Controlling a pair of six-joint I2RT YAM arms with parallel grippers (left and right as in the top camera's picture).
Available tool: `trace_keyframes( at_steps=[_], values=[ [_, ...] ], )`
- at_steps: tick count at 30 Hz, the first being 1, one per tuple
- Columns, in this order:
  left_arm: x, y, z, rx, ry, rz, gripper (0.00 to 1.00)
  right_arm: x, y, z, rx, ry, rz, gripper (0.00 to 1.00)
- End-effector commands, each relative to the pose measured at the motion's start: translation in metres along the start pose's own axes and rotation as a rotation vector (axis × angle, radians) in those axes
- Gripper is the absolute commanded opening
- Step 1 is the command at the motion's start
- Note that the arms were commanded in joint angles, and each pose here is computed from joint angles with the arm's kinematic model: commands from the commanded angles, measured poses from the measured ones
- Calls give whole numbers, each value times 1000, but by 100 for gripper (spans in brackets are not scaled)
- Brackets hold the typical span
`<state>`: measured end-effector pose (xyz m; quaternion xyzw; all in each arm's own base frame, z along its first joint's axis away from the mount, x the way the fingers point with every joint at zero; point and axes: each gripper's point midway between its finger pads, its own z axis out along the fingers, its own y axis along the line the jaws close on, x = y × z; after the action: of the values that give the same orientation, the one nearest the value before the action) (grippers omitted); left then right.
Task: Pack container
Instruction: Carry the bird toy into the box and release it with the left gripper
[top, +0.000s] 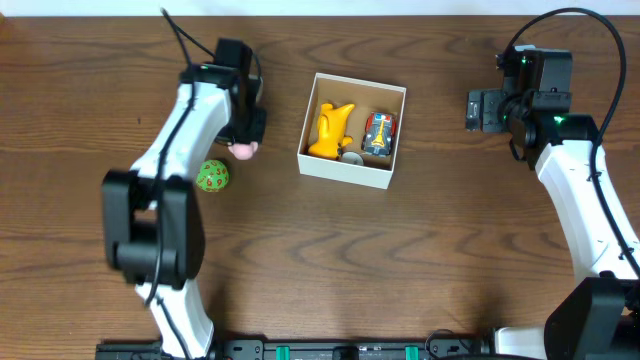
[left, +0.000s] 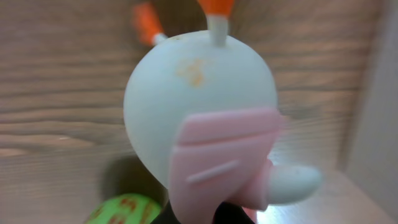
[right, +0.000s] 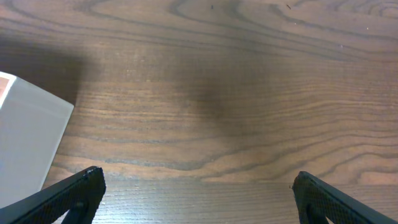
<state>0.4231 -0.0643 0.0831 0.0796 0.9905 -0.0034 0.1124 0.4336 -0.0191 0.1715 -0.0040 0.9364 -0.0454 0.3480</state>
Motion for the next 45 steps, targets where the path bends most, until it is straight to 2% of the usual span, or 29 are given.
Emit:
trace_keyframes(
  at_steps=[1,5,9,16,20,29,39,43,44,45],
  values=[
    [-28,0,-71,-5,-197,-33,8,-7,-3,-5,10,-20,21,99],
    [-31,-28,-116,91,-303,3,6,-7,-3,-5,10,-20,21,99],
    [-30,-79,-146,208,-376,101,6,-7,-3,-5,10,-20,22,99],
    [-26,-171,-157,304,-440,287,6,-7,-3,-5,10,-20,21,99],
    [-23,-205,-155,331,-456,346,6,-7,-3,-5,10,-20,21,99],
    [-31,-210,-98,239,-374,224,6,-7,-3,-5,10,-20,21,99],
    [-43,-214,-54,195,-351,215,7,-7,-3,-5,10,-20,21,99],
    [-43,-214,-50,193,-346,216,22,-7,-3,-5,10,-21,21,99],
    [-43,-214,-50,193,-346,216,29,-7,-3,-5,10,-20,21,99],
    [-43,-214,-50,193,-346,216,41,-7,-3,-5,10,-20,21,99]
  ],
)
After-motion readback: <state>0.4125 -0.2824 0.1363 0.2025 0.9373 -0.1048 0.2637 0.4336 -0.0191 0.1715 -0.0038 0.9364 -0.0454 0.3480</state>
